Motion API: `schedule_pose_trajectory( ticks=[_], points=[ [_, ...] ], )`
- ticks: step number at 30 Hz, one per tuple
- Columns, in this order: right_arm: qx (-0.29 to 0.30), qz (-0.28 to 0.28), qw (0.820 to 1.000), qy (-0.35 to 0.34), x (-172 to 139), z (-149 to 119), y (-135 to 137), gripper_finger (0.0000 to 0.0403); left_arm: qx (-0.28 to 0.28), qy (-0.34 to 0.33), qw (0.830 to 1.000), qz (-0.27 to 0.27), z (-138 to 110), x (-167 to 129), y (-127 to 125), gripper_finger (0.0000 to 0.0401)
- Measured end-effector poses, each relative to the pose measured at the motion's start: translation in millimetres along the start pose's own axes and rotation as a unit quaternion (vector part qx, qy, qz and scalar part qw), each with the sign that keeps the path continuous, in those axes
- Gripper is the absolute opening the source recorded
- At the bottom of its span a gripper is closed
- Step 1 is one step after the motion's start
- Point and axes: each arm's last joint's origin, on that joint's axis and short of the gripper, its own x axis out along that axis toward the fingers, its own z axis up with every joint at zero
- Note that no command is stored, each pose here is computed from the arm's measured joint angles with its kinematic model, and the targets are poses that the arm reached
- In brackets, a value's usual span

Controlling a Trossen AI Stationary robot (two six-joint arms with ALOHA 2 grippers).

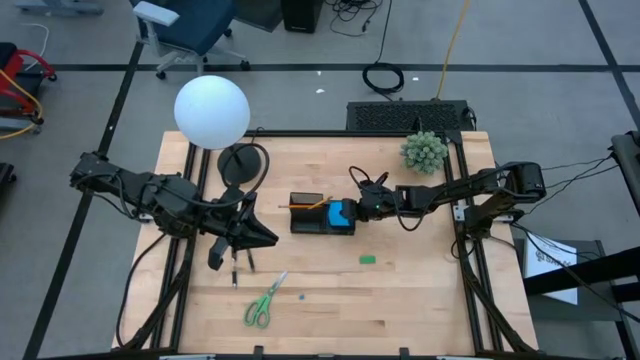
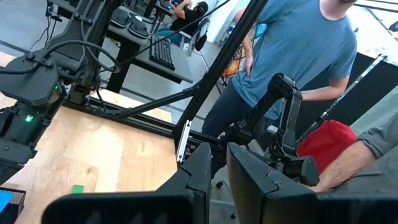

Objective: Pick and place office supplies into organizer
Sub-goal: Put the blue sticky note into the desk organizer

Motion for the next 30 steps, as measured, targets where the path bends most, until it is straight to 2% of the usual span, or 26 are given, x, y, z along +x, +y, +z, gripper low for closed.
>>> schedule_pose_trajectory(
  ticks=[13, 25, 30],
  points=[
    [0.004, 0.000, 1.000, 0.000, 0.0, 0.0, 0.1, 0.0079, 0.000, 0.000, 1.000, 0.000, 0.0, 0.0, 0.1, 0.0047],
    [0.035, -0.002, 0.999, 0.002, 0.0, -0.2, -0.4, 0.0119, 0.000, 0.000, 1.000, 0.000, 0.0, 0.0, 0.1, 0.0047],
    [0.038, -0.019, 0.999, 0.010, -0.1, -1.8, -3.7, 0.0132, 0.000, 0.000, 1.000, 0.000, 0.0, 0.0, 0.0, 0.0047]
  ],
)
